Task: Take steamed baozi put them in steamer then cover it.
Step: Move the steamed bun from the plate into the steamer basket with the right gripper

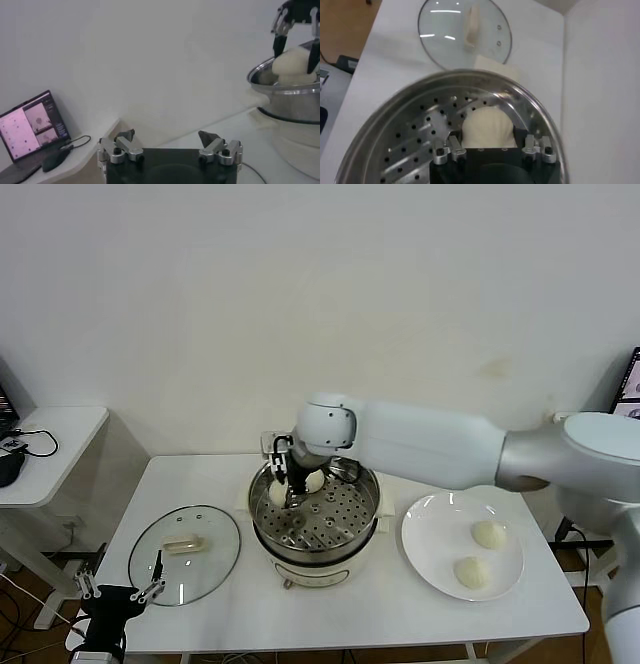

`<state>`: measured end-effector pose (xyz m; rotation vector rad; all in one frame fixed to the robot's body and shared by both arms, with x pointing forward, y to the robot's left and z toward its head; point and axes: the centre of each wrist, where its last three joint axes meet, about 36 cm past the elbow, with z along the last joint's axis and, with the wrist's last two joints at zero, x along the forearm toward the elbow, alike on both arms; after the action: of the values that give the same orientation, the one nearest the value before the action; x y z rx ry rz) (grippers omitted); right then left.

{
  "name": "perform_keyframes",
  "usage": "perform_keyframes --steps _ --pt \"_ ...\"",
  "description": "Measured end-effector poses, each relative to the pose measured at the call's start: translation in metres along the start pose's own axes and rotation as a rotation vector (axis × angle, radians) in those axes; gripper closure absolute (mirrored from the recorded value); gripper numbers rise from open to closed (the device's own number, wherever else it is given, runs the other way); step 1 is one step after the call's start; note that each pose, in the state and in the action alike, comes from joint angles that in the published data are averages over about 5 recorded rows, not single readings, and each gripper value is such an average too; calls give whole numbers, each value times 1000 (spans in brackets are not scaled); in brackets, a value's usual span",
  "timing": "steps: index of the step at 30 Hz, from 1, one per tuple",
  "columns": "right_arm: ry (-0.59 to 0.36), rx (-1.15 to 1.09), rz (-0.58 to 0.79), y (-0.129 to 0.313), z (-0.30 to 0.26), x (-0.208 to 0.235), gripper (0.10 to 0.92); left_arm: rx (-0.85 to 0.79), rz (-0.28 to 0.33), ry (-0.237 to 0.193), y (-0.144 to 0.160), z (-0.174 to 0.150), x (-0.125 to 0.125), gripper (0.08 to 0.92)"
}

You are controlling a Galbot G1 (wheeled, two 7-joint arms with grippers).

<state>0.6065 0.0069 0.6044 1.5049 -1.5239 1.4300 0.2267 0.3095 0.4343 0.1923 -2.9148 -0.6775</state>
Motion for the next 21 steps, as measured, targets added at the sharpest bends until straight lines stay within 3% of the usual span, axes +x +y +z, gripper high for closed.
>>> perform_keyframes --steps 11,21 --pt "17 -10 -23 2 -7 -27 381 3 -3 0 0 1 0 177" --pt "3 -4 -31 -3 -6 -19 205 4 -3 -4 0 -1 1 177"
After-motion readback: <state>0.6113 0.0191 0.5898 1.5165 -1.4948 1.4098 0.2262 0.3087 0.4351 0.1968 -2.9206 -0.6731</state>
